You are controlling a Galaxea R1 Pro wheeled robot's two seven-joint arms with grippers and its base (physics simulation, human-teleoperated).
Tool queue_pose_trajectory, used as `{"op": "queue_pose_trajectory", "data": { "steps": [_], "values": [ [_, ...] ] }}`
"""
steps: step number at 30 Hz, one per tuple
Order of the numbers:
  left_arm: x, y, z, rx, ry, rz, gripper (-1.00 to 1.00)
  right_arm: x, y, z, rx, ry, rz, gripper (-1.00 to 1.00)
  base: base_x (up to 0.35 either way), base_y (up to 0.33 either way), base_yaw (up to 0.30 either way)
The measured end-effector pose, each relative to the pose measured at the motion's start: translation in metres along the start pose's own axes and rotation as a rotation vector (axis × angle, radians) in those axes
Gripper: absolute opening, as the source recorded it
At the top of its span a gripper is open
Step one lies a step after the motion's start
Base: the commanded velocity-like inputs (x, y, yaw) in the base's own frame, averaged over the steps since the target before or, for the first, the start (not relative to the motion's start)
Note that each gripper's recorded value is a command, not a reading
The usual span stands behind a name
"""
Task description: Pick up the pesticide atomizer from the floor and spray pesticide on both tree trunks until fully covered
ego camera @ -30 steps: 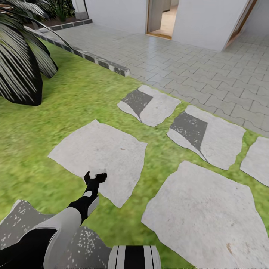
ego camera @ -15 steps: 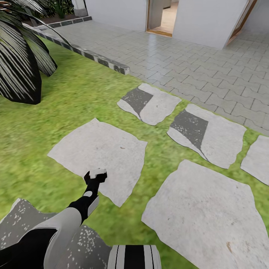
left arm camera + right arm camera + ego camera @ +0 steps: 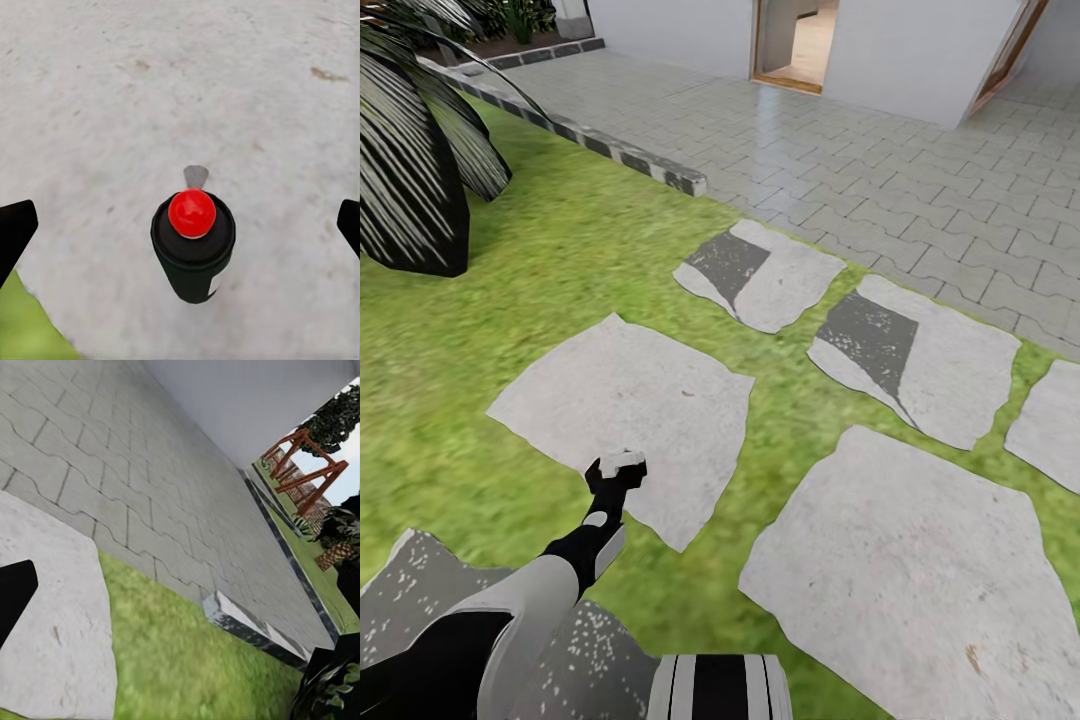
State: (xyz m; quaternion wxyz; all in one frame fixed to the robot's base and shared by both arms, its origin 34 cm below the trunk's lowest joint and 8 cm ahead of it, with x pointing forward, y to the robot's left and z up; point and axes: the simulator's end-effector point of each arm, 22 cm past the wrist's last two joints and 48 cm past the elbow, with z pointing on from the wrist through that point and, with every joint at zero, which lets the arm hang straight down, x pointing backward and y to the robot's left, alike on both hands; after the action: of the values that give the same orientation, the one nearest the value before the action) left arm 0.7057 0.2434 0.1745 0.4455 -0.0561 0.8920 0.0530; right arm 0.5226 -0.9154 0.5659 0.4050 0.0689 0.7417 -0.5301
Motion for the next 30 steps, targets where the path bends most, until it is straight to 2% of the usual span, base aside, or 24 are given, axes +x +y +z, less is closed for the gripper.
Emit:
{"op": "queue_pose_trajectory", "data": {
  "steps": [8,30],
  "values": [
    [0.014,0.000,0.003,0.000,0.020,0.003,1.00,0.005,0.008,0.002,-0.006,0.008,-0.016,1.00,0.000,0.000,0.000],
    [0.014,-0.001,0.002,0.001,0.020,0.003,1.00,0.004,0.008,0.002,-0.008,0.007,-0.016,1.00,0.019,0.000,0.000]
  ]
}}
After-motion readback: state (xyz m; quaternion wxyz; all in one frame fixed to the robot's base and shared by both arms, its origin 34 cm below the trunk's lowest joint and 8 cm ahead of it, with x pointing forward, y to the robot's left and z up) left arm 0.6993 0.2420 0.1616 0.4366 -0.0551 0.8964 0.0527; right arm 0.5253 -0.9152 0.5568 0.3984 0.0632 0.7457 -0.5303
